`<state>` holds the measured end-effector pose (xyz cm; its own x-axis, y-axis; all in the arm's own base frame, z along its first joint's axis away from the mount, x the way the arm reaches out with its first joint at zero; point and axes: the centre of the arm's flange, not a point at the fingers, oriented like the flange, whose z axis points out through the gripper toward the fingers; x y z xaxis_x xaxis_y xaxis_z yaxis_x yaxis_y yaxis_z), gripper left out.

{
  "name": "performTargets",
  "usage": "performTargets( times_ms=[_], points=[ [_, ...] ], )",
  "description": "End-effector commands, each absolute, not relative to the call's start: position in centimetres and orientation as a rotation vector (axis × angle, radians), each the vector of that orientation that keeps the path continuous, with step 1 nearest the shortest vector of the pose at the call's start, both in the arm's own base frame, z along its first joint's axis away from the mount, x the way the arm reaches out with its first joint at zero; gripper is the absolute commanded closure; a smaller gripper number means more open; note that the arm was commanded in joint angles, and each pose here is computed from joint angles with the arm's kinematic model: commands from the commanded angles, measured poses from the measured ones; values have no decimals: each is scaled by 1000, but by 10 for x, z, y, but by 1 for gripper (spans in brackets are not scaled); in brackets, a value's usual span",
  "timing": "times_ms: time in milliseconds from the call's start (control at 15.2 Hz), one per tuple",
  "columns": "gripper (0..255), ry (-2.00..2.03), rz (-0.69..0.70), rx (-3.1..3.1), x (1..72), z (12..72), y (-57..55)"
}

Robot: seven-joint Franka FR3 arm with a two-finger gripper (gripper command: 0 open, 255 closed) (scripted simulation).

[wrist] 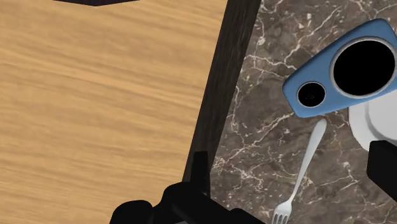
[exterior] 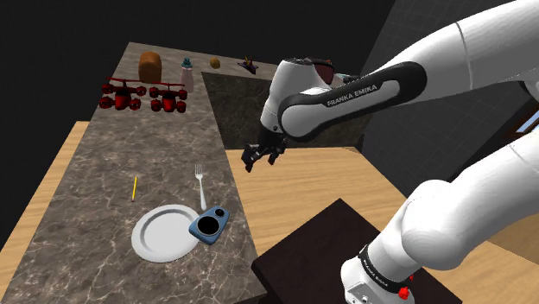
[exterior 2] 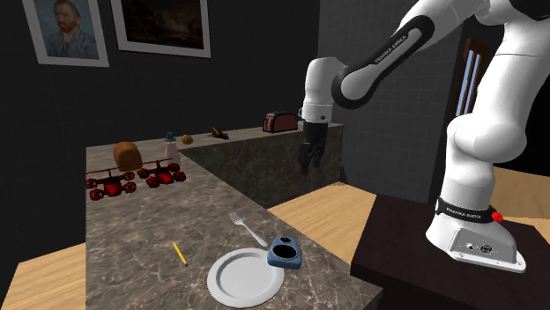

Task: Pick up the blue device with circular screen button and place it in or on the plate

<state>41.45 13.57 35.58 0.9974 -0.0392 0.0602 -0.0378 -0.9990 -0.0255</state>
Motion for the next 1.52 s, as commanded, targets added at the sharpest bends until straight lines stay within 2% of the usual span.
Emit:
performTargets(
  times_ms=[0, 330, 858, 1386, 1452],
  points=[
    [0, 54, -77, -3114, 419, 332, 145],
    [0, 38, -30, -3112, 430, 275, 178],
    [0, 37, -27, -3112, 431, 231, 181],
    [0, 37, -27, -3112, 431, 231, 181],
    [255, 37, -27, -3112, 431, 231, 181]
  ],
)
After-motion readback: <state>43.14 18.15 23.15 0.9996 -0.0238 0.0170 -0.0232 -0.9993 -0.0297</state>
